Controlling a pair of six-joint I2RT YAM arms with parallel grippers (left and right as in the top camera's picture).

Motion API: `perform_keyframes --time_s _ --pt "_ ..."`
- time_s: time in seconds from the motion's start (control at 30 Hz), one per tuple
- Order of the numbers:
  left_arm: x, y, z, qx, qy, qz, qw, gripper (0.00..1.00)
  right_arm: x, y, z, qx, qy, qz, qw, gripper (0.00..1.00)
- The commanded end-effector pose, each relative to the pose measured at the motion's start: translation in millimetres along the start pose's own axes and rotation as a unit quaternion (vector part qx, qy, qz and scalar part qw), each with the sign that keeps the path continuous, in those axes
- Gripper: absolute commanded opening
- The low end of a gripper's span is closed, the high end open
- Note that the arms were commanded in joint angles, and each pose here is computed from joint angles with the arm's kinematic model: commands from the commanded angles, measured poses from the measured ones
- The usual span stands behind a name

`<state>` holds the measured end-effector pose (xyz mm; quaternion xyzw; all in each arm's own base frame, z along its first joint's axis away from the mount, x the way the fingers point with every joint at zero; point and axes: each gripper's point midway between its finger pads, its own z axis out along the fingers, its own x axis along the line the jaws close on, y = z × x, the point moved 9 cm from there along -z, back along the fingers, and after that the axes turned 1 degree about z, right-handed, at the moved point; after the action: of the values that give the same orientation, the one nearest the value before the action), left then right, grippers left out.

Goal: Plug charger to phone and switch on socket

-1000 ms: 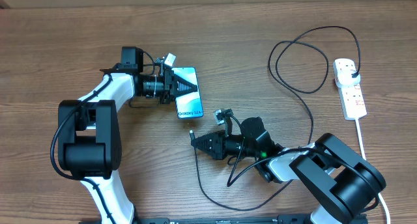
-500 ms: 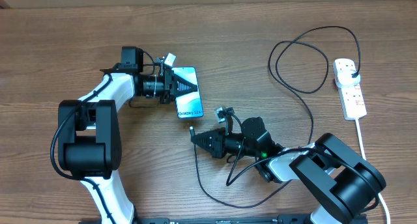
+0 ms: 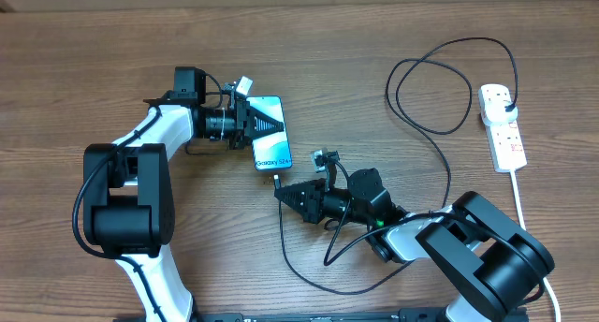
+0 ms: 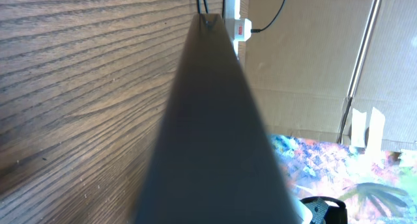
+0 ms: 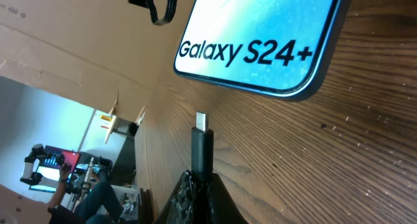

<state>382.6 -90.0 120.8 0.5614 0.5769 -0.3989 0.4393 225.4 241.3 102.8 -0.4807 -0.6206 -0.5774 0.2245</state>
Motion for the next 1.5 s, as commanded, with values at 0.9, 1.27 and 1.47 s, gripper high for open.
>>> perform_keyframes --time_s 0.9,1.27,1.47 --pt "-9.1 3.3 0.6 0.006 -0.023 0.014 1.0 0.04 8.0 3.8 -0.2 -0.008 0.023 -0.018 1.0 0.04" --pt "-14.9 -0.2 4.5 0.021 -0.051 0.012 0.998 0.04 8.1 2.8 -0.3 -0.001 0.025 0.093 0.995 0.04" --pt "-16.8 -1.1 4.2 0.024 -0.064 0.01 0.998 0.04 7.9 4.0 -0.4 -0.006 0.024 0.101 0.995 0.04"
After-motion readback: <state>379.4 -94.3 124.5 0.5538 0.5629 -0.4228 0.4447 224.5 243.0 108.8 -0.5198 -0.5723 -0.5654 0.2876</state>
